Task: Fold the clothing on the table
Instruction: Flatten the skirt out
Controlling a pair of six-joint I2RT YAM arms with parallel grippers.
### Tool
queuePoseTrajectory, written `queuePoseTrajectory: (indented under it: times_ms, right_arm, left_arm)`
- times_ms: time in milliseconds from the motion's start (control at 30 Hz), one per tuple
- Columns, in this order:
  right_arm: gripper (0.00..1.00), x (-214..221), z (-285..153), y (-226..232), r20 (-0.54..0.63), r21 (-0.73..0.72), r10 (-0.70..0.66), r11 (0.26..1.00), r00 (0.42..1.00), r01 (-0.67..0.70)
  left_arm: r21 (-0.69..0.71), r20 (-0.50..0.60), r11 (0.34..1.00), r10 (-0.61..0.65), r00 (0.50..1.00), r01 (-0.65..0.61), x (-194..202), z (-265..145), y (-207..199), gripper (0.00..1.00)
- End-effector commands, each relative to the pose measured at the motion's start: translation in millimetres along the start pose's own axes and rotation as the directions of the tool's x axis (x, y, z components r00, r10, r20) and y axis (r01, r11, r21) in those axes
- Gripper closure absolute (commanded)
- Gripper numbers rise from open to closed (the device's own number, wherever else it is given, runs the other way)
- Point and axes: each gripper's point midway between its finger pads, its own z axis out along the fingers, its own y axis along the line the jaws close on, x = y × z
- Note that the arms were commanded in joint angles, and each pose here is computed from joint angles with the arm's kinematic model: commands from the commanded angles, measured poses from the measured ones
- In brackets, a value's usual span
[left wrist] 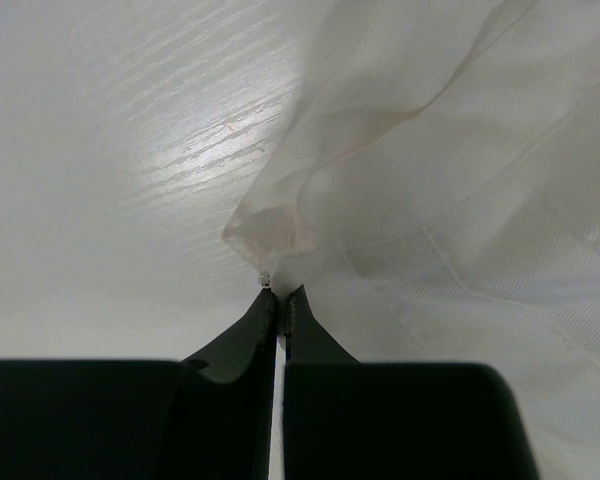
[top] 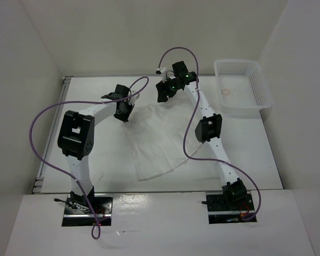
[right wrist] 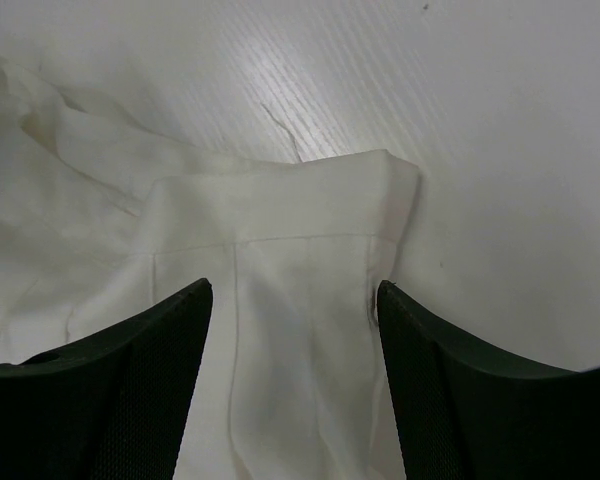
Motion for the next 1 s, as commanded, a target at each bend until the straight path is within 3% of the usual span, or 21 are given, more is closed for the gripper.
queuePoseTrajectory:
  times_ms: [0,267,367,400,433,500,533,600,633,800,967]
  right_arm:
    - [0.28,-33,-23,26,0.068,-0.059,-0.046,0.997,0.997,0.05]
    - [0.29,-16,-5,15,0.01,0.007,-0.062,0.998,0.998,0.062]
    - [0.37,-7,2,7,-0.011,0.033,-0.056,0.998,0.998,0.057]
    - [0.41,-8,2,5,-0.008,0.044,-0.061,0.997,0.998,0.061]
    - [0.53,-3,5,0,-0.024,0.064,-0.056,0.996,0.998,0.057]
    - [0.67,-1,8,-8,-0.026,0.094,-0.061,0.994,0.998,0.063]
    - [0.82,-1,11,-5,-0.033,0.102,-0.067,0.992,0.997,0.07]
    - [0.97,3,13,-13,-0.047,0.14,-0.057,0.988,0.997,0.063]
    - [1.0,4,12,-16,-0.053,0.156,-0.056,0.986,0.997,0.063]
    - [1.0,-3,-3,-14,-0.063,0.18,-0.044,0.982,0.997,0.055]
    - [1.0,-61,-71,0,0.061,0.207,-0.004,0.978,0.998,-0.008]
  left_arm:
    - [0.018,0.055,1.0,0.008,0.998,-0.009,-13,-15,-4,1.0]
    - [0.027,0.056,1.0,0.008,0.998,-0.01,-13,-15,-6,1.0]
    - [0.029,0.047,1.0,0.008,0.999,-0.01,-9,-13,-7,1.0]
    - [0.029,0.047,1.0,0.008,0.999,-0.01,-9,-13,-7,1.0]
    - [0.027,0.056,1.0,0.008,0.998,-0.01,-12,-13,-6,1.0]
    - [0.027,0.056,1.0,0.008,0.998,-0.01,-12,-13,-6,1.0]
    - [0.027,0.056,1.0,0.008,0.998,-0.01,-12,-13,-6,1.0]
    - [0.027,0.056,1.0,0.008,0.998,-0.01,-12,-13,-6,1.0]
    - [0.027,0.056,1.0,0.008,0.998,-0.01,-12,-13,-6,1.0]
    - [-0.016,0.119,1.0,0.008,0.993,-0.007,-28,-34,2,1.0]
    - [-0.067,0.245,0.997,-0.022,0.969,0.04,-53,-83,29,1.0]
